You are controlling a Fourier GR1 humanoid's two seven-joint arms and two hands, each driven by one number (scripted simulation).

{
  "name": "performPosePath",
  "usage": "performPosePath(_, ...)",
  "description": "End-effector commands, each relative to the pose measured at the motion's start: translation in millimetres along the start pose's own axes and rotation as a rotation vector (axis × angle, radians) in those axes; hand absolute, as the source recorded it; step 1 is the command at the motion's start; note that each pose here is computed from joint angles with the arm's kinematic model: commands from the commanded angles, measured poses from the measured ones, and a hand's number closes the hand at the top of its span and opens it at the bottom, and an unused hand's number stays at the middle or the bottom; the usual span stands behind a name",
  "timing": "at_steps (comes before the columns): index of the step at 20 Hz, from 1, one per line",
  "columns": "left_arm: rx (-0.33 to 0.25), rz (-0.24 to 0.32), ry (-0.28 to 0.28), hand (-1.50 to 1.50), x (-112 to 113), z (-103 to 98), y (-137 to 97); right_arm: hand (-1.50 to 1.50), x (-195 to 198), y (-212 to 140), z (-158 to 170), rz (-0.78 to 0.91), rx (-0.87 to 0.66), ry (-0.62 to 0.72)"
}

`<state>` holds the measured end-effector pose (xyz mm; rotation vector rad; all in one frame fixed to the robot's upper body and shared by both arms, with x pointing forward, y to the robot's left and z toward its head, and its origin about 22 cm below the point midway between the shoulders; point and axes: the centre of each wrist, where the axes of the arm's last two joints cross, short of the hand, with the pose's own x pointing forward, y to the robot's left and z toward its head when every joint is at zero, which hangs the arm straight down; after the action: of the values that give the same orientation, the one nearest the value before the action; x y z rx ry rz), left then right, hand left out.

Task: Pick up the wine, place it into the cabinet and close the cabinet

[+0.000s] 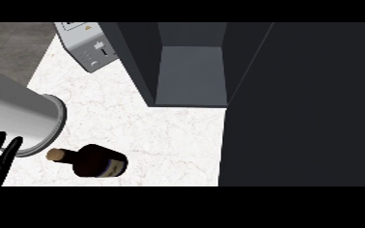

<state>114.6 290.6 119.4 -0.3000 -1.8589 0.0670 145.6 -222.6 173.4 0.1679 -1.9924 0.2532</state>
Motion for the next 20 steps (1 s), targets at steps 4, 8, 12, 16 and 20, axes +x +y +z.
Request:
performPosePath(4,-0.046,0.069,-0.057,-1.50,46.6,15.3,-19.2,-1.50,37.6,5.7,3.1,-0.020,0.009,-0.005)
performPosePath(8,-0.041,0.070,-0.029,-1.50,51.1,15.3,-19.3,-1.50,45.4,9.2,-0.6,-0.029,0.009,-0.007)
performPosePath(12,-0.040,0.066,-0.019,-1.50,56.1,12.4,-27.9,-1.50,45.5,6.7,-14.9,-0.011,0.000,0.012)
performPosePath(16,-0.016,0.057,-0.009,-1.50,56.4,3.1,-20.5,-1.50,55.4,5.5,-14.4,-0.019,0.007,-0.014)
performPosePath(20,-0.002,0.051,0.027,-1.50,50.0,1.3,-15.2,-1.50,60.0,8.5,-28.0,-0.008,0.013,0.003)
